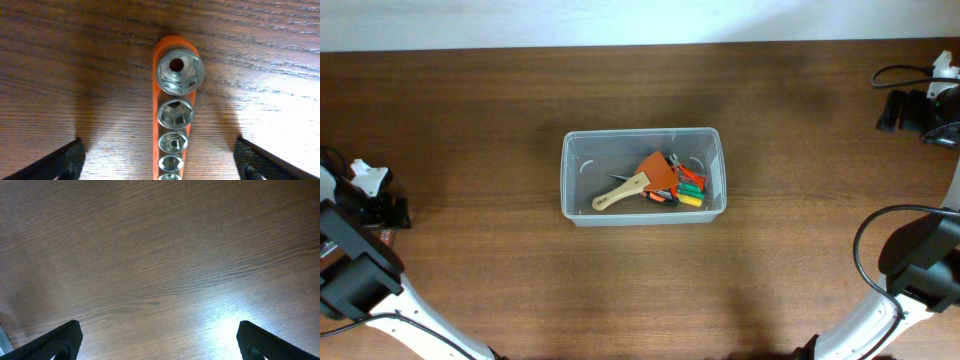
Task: Pack container
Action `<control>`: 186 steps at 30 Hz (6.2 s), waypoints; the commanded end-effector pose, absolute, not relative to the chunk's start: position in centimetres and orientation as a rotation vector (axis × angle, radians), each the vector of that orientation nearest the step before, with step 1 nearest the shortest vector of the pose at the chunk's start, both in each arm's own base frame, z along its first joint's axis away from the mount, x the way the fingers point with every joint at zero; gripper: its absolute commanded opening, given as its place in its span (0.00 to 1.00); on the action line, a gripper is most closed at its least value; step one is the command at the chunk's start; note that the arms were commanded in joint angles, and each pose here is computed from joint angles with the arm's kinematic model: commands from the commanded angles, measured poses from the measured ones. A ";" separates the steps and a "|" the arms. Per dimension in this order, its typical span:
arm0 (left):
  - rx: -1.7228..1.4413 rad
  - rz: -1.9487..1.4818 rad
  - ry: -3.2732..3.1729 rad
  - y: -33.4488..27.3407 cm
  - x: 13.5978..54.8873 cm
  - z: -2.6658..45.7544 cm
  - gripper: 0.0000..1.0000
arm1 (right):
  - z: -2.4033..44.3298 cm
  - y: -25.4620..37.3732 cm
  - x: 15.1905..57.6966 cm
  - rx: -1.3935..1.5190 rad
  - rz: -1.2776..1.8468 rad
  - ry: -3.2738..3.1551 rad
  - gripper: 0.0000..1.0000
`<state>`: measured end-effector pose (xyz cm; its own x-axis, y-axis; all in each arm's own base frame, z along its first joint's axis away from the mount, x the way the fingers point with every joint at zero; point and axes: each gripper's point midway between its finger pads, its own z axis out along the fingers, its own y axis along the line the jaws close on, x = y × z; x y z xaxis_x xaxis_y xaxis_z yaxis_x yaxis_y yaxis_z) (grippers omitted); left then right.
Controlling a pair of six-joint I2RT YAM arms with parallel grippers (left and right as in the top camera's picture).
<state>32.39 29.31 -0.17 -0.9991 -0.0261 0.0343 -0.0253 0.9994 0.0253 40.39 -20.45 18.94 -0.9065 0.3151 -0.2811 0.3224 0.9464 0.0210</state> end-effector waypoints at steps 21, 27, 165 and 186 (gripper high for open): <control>-0.007 -0.011 -3.073 28.1 32.5 -1.5 0.14 | 18.8 -20.3 40.5 0.479 -0.028 2.817 0.99; -0.019 -0.016 -3.076 27.6 33.0 -1.4 0.02 | 18.8 -20.3 40.5 0.479 -0.028 2.817 0.99; -1.386 -0.184 -3.644 -10.5 43.9 38.0 0.99 | 18.8 -20.3 40.5 0.479 -0.028 2.817 0.99; -1.040 0.116 -3.725 -5.9 24.8 41.0 0.99 | 18.8 -20.3 40.5 0.480 -0.028 2.817 0.99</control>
<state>28.31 -5.04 40.38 -0.6449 0.4723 -0.6008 0.4527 0.8695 0.1977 40.39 -20.45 18.94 -0.9062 0.3158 -0.2811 0.3231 0.9461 0.0212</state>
